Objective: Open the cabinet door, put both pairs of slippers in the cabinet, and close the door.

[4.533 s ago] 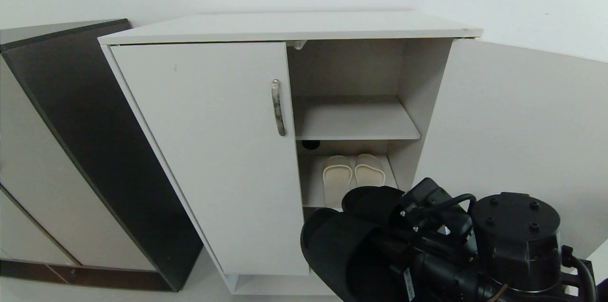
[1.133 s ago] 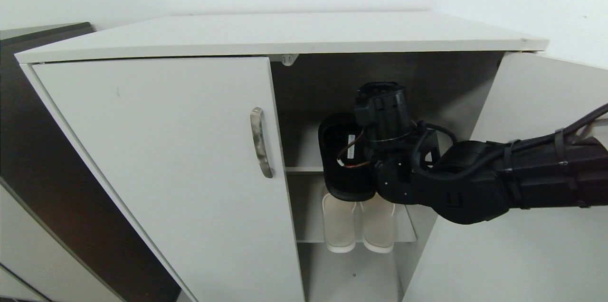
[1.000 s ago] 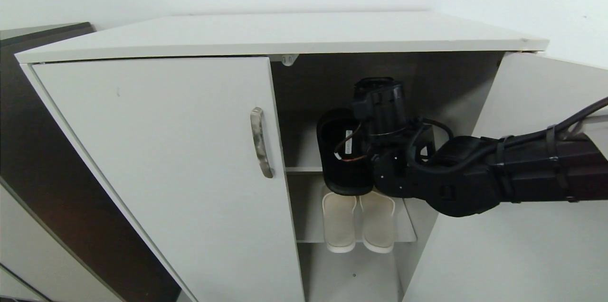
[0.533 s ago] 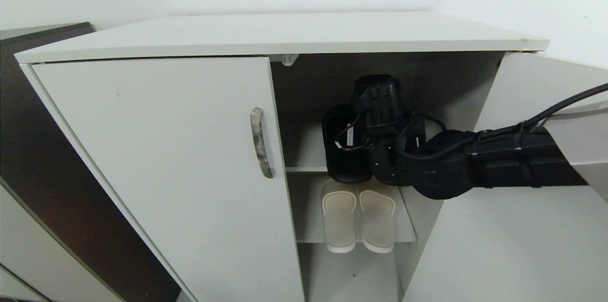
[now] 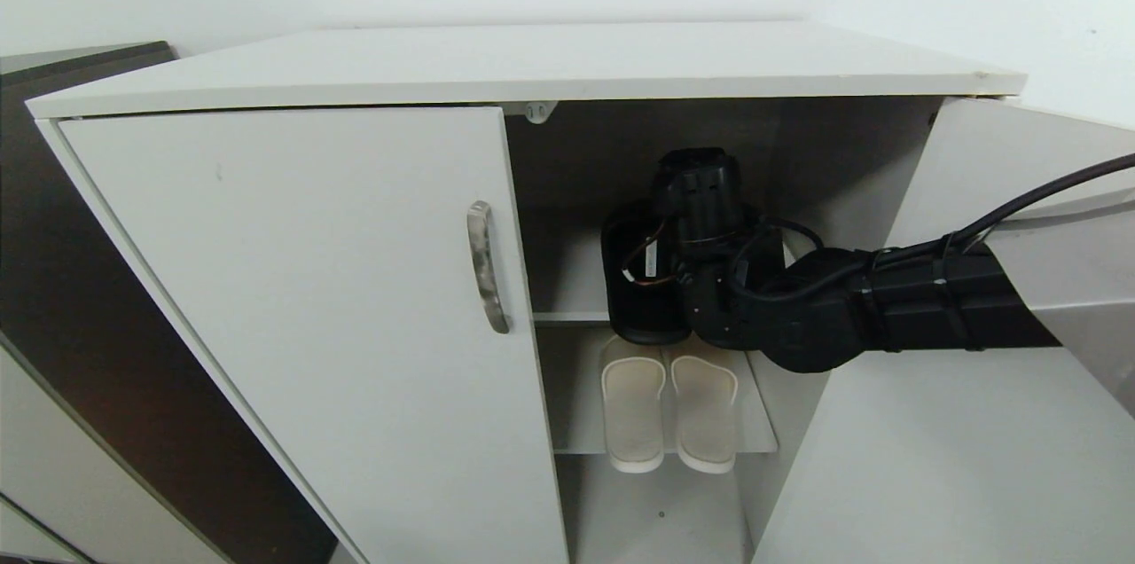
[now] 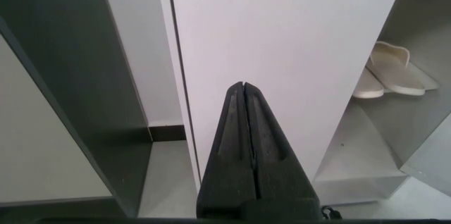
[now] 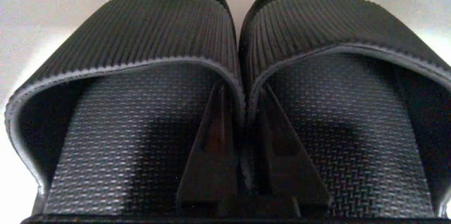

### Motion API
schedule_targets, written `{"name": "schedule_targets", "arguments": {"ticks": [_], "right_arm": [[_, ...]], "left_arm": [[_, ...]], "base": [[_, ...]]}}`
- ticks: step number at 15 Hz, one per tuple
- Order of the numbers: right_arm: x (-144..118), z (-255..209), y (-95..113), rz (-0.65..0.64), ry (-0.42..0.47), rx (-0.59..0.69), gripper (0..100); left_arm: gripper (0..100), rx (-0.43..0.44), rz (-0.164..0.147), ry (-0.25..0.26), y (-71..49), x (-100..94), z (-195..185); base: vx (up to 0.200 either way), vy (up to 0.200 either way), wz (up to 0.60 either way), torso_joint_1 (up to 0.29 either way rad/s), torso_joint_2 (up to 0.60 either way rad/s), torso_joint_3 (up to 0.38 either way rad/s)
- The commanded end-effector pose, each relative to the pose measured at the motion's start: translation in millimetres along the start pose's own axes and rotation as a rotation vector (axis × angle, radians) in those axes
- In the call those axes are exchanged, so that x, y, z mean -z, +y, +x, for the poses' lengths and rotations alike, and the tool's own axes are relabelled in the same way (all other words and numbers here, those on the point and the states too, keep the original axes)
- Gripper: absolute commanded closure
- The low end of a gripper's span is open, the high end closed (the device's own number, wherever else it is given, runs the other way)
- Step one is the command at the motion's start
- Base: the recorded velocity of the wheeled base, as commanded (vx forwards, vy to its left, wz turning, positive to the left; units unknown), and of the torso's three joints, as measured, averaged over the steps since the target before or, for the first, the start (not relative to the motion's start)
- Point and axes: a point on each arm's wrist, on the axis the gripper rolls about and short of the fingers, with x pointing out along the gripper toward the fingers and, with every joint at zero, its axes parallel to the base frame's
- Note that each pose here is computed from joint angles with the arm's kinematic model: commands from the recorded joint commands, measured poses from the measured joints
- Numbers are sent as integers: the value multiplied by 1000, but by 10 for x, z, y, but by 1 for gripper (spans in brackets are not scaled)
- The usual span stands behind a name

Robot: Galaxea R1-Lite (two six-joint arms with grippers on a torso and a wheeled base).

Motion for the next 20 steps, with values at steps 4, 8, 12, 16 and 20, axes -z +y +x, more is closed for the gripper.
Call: {"name": "schedule_targets", "arguments": {"ticks": [4,8,12,16,20], "right_arm": [[-23,-25,-10,4,-2,0,0],[-129,-316,-106,-1,-3,-30,0],[-137,-806,-214,-5,9,-100,0],[-65,-1198,-342,-17,25,-167,100],[-37,-1539,-524,-21,34,-285,100]], "left_arm": [[100,0,0,-1,0,-1,0],[100,0,0,-1,0,-1,0],[100,0,1,1,0,1,0],[100,0,0,-1,0,-1,0],[100,0,0,-1,0,-1,0]], "base": [[0,0,0,0,0,0],[0,0,0,0,0,0],[0,0,0,0,0,0],[0,0,0,0,0,0],[0,0,0,0,0,0]]}}
